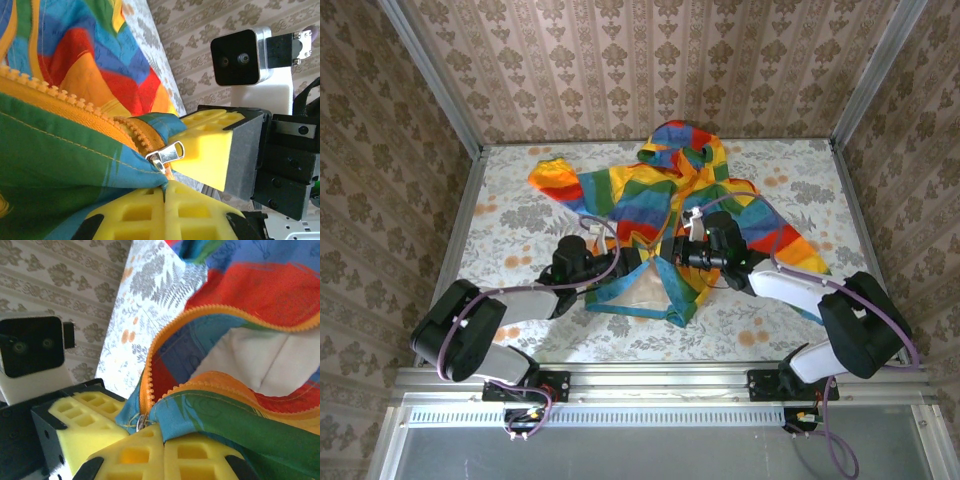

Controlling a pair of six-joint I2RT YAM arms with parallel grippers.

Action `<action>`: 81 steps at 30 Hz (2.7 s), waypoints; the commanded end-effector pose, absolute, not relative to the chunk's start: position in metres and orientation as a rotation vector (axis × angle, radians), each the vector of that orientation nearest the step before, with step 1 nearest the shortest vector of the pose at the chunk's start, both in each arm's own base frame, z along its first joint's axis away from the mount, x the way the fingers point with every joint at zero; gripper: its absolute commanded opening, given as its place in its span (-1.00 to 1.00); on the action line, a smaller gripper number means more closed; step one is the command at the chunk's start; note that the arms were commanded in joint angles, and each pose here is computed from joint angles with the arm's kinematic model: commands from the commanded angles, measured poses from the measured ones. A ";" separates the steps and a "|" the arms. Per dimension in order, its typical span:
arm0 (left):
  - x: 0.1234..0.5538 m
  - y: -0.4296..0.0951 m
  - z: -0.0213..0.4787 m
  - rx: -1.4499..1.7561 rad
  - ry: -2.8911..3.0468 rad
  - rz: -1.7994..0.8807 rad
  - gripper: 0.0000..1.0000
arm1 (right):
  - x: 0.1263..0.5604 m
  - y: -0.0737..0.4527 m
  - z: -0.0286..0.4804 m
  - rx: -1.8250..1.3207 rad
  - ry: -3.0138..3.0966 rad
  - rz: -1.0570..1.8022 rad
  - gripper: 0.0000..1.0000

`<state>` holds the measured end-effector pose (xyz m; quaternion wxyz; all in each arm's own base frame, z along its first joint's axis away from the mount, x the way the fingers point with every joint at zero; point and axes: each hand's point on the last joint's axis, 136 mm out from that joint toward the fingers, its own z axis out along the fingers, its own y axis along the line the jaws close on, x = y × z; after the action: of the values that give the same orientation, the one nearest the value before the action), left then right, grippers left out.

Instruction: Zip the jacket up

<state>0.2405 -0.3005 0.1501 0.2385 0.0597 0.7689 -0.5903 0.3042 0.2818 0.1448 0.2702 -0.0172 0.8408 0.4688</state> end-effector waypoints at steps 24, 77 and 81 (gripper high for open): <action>0.169 -0.298 0.075 0.319 2.528 -1.487 -0.54 | 0.278 0.304 0.087 -0.036 2.297 1.340 -1.00; 0.213 -0.278 0.100 -0.052 2.397 -1.376 -0.84 | 0.278 0.320 0.105 -0.023 2.238 1.434 -1.00; 0.208 -0.272 0.100 -0.019 2.436 -1.345 -1.00 | 0.278 0.317 0.109 -0.048 2.246 1.398 -0.86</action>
<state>0.2125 -0.2702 0.0906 0.1848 -0.0325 0.8590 -0.4764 0.2732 0.3129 0.0858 0.2202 -0.0023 0.8341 0.5058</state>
